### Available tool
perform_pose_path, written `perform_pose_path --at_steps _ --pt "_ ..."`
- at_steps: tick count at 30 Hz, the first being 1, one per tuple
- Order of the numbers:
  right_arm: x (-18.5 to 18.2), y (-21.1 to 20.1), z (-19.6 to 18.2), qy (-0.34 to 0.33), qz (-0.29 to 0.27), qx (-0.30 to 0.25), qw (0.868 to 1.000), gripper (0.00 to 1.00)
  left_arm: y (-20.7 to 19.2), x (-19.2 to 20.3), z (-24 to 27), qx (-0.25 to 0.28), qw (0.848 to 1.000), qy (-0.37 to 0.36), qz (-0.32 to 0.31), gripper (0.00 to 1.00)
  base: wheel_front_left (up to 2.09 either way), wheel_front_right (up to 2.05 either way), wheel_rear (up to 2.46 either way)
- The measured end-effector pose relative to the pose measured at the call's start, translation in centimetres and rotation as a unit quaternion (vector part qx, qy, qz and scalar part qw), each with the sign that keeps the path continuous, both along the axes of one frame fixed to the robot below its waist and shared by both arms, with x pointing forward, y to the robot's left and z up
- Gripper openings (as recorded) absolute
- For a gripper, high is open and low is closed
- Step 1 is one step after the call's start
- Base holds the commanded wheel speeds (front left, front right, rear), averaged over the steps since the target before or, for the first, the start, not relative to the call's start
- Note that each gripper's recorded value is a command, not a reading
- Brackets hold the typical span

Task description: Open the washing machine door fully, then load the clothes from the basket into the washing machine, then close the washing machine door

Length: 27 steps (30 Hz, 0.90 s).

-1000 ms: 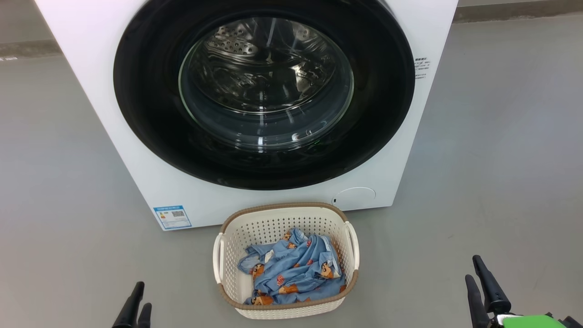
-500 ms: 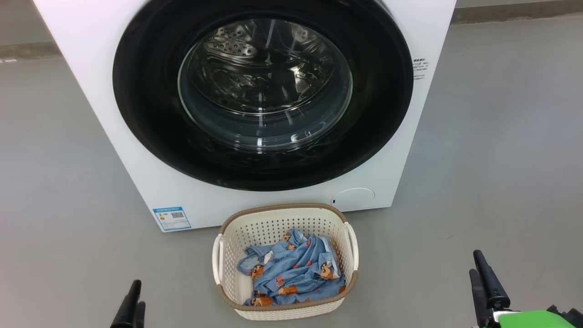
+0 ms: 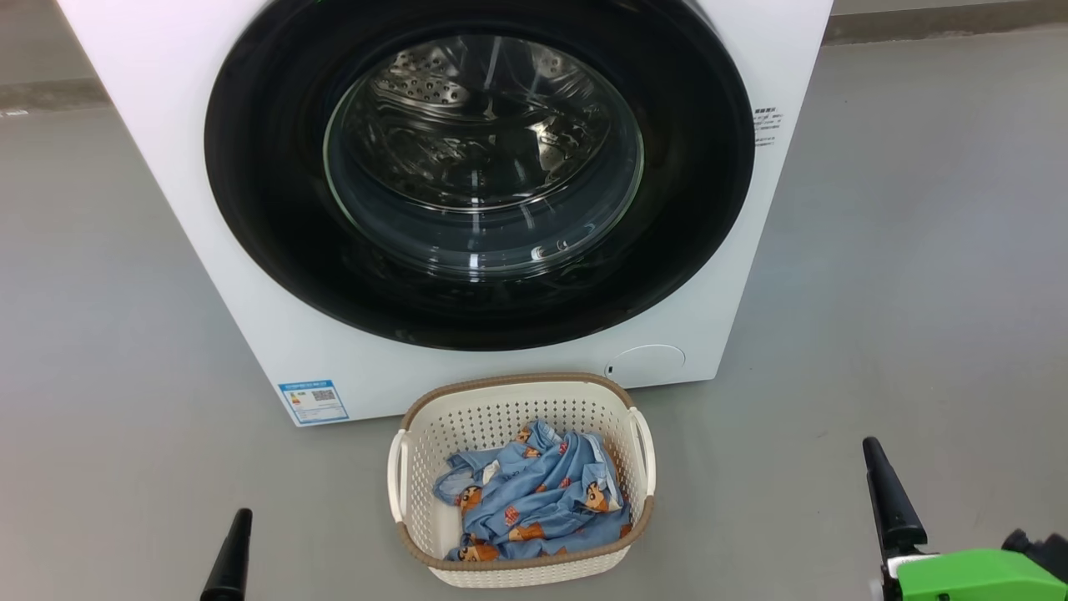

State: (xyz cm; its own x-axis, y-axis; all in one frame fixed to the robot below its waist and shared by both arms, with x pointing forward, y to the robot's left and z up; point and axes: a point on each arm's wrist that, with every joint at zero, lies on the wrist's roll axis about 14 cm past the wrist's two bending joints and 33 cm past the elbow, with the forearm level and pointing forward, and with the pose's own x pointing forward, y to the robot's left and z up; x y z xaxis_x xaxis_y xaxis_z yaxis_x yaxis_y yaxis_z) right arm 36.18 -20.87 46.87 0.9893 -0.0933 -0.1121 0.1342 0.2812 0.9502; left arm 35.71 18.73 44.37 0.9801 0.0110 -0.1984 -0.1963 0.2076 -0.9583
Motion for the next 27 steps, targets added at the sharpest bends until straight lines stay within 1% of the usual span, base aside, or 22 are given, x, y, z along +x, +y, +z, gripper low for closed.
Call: perform_pose_path --at_steps 5,6,7,9,14,20,21,27 --pt "0.2 0.4 0.5 -0.005 0.01 -0.042 0.999 1.0 0.1 0.0 0.0 0.032 0.999 -0.001 -0.004 1.0 0.0 0.0 0.0" --pt "0.2 0.4 0.5 -0.005 0.01 -0.042 0.999 1.0 0.1 0.0 0.0 0.032 0.999 -0.001 -0.004 1.0 0.0 0.0 0.0" --pt "0.3 0.5 0.7 -0.007 0.015 -0.062 0.998 1.0 0.2 0.0 0.1 0.048 0.999 -0.002 -0.005 1.0 0.0 0.0 0.0" --pt "0.3 0.5 0.8 -0.008 0.016 -0.07 0.997 1.0 0.3 0.1 0.1 0.057 0.998 -0.002 -0.006 1.0 0.0 0.0 0.0" --pt "0.4 0.5 1.2 -0.011 0.022 -0.12 0.992 1.0 0.6 0.3 0.5 0.1 0.995 -0.009 -0.01 1.0 0.0 0.0 0.0" --pt "0.5 0.8 1.6 -0.016 0.037 -0.181 0.983 1.0 0.5 0.7 1.2 0.148 0.989 -0.021 -0.017 1.0 0.0 0.0 0.0" --pt "0.5 0.9 1.7 -0.018 0.041 -0.2 0.979 1.0 0.5 0.7 1.4 0.164 0.986 -0.024 -0.02 1.0 0.0 0.0 0.0" --pt "0.7 1.2 2.2 -0.025 0.049 -0.253 0.966 1.0 0.6 0.9 2.0 0.226 0.973 -0.035 -0.029 1.0 0.0 0.0 0.0"
